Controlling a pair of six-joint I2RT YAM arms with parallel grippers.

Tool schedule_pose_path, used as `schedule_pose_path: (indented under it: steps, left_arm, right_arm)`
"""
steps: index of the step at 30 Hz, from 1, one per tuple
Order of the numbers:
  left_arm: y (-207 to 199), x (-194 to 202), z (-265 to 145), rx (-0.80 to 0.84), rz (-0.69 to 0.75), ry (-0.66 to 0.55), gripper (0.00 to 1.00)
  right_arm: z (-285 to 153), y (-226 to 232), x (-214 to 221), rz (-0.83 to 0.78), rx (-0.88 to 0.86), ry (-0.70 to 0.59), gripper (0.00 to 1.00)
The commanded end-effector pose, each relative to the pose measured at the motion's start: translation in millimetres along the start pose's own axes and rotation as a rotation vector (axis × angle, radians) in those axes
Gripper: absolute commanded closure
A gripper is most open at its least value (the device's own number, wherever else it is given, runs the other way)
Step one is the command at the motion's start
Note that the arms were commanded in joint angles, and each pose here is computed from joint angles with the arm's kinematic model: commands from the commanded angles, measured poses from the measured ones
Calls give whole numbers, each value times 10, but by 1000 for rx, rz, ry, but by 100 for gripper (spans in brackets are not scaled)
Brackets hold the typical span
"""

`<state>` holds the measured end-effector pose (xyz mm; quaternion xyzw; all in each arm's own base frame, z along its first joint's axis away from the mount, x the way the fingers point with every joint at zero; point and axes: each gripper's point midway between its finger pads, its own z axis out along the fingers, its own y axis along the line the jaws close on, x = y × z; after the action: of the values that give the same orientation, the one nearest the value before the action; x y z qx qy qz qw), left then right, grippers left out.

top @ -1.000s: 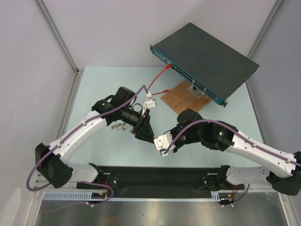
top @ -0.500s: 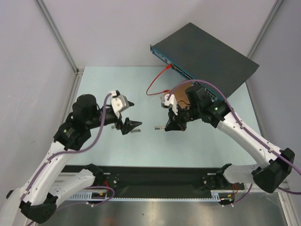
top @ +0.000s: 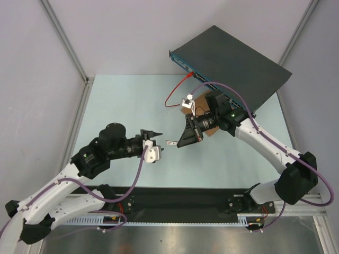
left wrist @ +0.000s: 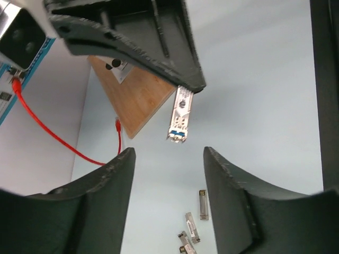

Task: Insert the plug into the switch port

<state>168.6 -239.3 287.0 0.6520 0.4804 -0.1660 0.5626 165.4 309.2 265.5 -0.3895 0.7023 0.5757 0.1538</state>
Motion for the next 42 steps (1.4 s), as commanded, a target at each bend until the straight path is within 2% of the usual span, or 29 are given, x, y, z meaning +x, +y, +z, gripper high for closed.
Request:
schedule_pose_path:
  steps: [1,4,9,21,24,27,29,30,31,32,35,38,39,41,42]
  left_arm:
    - [-54,-66,56,34,96,-29,42]
    - [-108,-60,91,53,107,-29,46]
    - [-172,9,166,69,126,-8,47]
    - [-176,107,214,55,145,15,61]
    - [-167,91,209,51,147,9,72]
    - [-171,86,209,52,147,6,77]
    - [-181,79,208,57,144,2,86]
    - [-189,79,209,61,140,2,92]
    - [-174,92,212,53,128,11,100]
    - [-158,89,223,46,109,14,99]
    - [-136,128,284,44,7,55,100]
    - [-113,126,396,45,-208,96,100]
    - [-74,79,426,28,-317,101,99]
    - [-66,150,540,24,-454,145,100]
    - [49,81,550,-5,-486,133,100]
  right_arm:
    - [41,151,-112,38,-91,-17,100]
    - [75,136,-111,50,-98,-13,100]
    - [116,152,-131,42,-111,-8,100]
    - [139,146,-105,41,-108,1,100]
    - [140,130,-104,44,-105,1,100]
    - [139,132,-101,48,-104,1,100]
    - [132,111,-131,54,-93,-8,100]
    - [117,105,-152,52,-85,-15,96]
    - [85,115,-226,38,-74,-30,87]
    - [13,60,-287,43,-45,-50,66]
    - [-225,95,-602,-17,27,-124,39]
    - [-529,119,-934,-110,137,-226,27]
    - [-692,177,-1031,-133,177,-277,27]
    - [-925,206,-1209,-160,264,-370,26]
    - [-1179,256,-1287,-169,317,-442,25]
